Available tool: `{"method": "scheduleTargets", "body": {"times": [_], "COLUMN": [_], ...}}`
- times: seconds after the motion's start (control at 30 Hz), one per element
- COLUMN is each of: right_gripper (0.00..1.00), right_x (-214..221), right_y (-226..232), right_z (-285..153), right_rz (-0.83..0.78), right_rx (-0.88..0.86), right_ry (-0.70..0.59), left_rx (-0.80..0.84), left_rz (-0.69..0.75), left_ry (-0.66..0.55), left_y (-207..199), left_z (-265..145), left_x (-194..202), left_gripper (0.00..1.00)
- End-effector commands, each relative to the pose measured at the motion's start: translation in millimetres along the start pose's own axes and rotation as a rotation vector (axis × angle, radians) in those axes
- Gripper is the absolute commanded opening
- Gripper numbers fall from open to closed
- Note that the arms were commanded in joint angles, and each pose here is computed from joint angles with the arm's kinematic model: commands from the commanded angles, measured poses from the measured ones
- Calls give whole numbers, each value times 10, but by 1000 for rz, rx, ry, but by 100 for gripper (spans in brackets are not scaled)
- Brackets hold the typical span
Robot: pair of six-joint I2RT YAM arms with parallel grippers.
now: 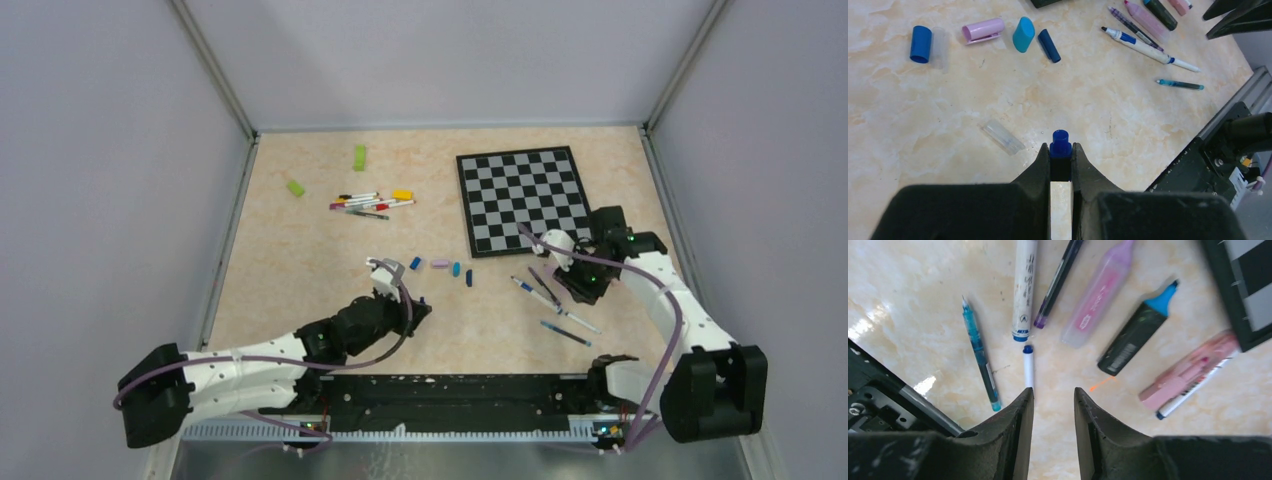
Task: Open the pen caps
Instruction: Place the pen at the center of the board, then place the pen cap at the center of the board.
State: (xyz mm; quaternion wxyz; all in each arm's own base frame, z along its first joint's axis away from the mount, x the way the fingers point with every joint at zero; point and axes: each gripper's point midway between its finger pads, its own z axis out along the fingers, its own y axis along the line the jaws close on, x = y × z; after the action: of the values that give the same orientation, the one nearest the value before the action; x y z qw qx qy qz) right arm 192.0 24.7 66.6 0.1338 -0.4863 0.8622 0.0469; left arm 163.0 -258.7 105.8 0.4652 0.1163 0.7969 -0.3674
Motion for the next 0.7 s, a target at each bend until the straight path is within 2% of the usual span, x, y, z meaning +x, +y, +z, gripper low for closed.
{"method": "scheduleTargets", "body": {"times": [0.0, 0.1, 0.2, 0.3, 0.43, 0.67], "right_gripper": [34, 36, 40, 41, 41, 43], "right_x": [-441, -818, -1187, -1353, -1307, -1211], "right_y": [-5, -41, -92, -46, -49, -150], "right_z": [-371, -517, -632, -662, -670, -665], "right_rz": [-5, 23, 88, 143, 204, 227], "right_rx": [22, 45, 62, -15, -46, 41], "right_ry": [-190, -383, -593, -727, -772, -763], "left_rx": [-106, -200, -405, -563, -662, -802], "left_rz": [-28, -83, -126, -149, -150, -118], "left_ry": [5, 22, 109, 200, 298, 399], "left_y": [14, 36, 237, 325, 309, 402], "left_z": [81, 164, 199, 276, 467, 658], "left_x": [-184, -258, -159, -47, 100, 326], "left_gripper": [0, 0, 0, 0, 0, 5]}}
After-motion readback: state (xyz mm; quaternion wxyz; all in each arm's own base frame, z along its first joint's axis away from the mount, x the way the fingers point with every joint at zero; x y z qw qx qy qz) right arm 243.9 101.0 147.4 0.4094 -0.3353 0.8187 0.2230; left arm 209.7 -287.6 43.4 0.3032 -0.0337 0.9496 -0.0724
